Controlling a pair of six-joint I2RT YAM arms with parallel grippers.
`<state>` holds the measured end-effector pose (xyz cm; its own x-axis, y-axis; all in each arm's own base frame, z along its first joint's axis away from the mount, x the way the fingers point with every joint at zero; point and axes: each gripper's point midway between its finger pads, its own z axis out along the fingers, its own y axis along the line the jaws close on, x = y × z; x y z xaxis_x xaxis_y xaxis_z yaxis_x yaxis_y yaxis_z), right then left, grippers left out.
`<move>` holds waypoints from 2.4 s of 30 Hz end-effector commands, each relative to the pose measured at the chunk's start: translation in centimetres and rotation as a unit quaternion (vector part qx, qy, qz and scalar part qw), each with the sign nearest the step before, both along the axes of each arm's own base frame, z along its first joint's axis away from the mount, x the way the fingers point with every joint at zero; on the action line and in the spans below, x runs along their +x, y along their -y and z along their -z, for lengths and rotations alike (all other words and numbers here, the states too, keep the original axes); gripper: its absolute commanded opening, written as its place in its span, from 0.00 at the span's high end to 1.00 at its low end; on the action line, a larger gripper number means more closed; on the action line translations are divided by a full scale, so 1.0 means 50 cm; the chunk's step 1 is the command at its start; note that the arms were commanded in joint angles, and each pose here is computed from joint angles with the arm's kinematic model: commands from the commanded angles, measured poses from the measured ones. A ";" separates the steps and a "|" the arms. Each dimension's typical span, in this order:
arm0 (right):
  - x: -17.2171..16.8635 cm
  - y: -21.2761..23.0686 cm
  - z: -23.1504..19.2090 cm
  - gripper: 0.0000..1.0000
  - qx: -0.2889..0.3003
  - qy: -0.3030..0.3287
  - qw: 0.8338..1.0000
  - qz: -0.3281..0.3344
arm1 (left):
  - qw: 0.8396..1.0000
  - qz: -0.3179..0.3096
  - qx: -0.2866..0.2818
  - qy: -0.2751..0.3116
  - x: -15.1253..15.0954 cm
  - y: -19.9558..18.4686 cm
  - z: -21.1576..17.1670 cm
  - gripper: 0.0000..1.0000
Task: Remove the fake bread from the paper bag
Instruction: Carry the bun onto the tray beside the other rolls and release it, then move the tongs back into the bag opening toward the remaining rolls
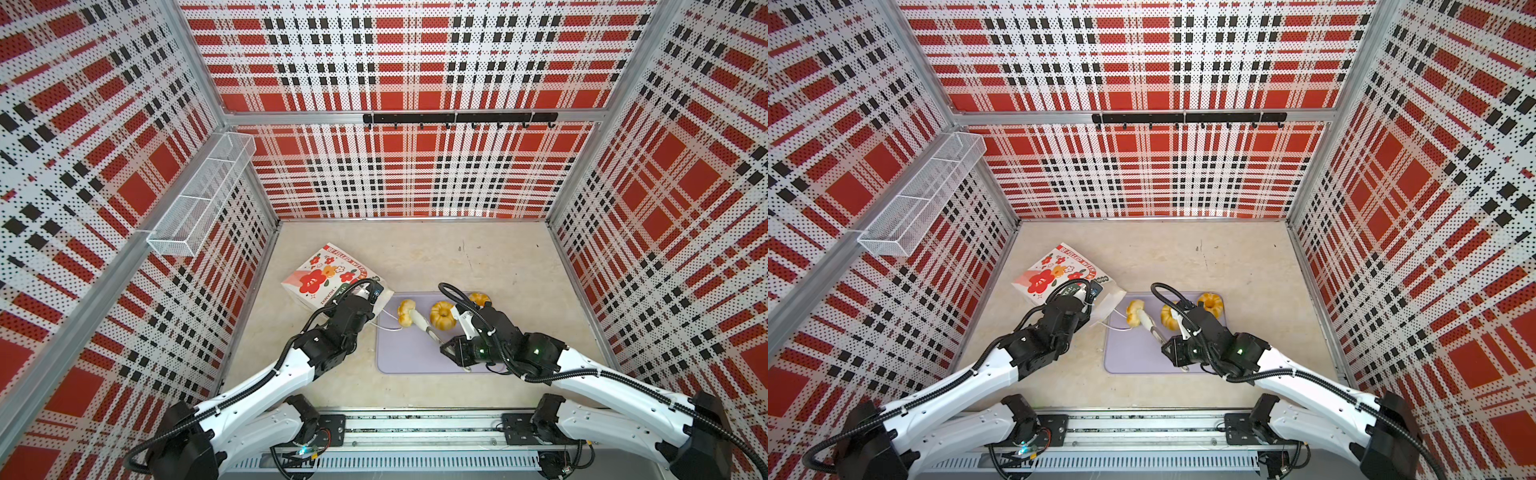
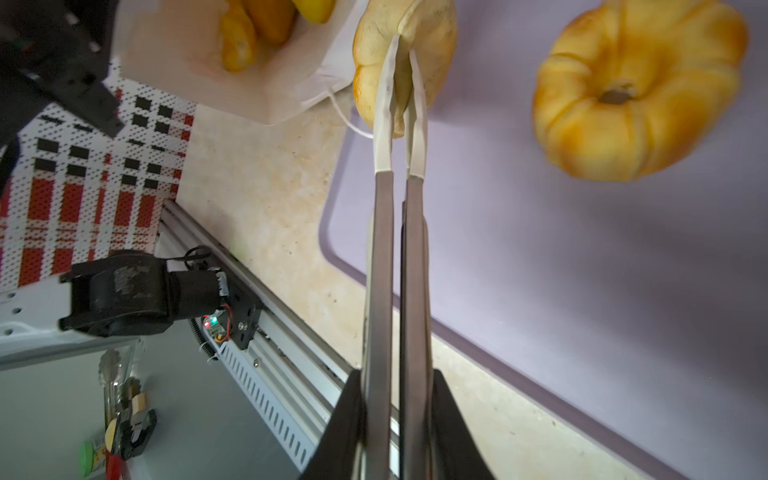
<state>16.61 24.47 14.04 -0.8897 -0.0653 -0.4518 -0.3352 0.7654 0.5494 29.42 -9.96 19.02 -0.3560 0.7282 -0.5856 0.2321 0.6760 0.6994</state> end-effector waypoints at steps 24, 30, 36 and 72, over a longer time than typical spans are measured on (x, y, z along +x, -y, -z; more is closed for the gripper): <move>0.028 0.012 0.052 0.74 0.019 -0.032 0.999 0.034 | 0.998 -0.047 -0.028 0.023 -0.060 -0.095 -0.044 1.00; -0.008 0.055 0.055 0.63 -0.003 -0.049 0.998 0.043 | 0.998 -0.041 -0.029 0.024 -0.064 -0.094 -0.042 1.00; -0.024 0.079 0.041 0.61 -0.024 -0.054 0.997 0.045 | 0.999 -0.029 -0.022 0.014 -0.067 -0.086 -0.030 1.00; 0.121 -0.359 -0.129 0.66 0.179 0.005 0.978 -0.103 | 0.997 0.050 -0.040 -0.036 -0.090 -0.063 0.006 1.00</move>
<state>21.44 39.31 17.26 -0.8958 -0.1192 -0.4282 -0.4166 0.5611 0.7153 24.91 -6.42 19.06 -0.3389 0.7121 -0.6149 0.3304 0.7020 0.6309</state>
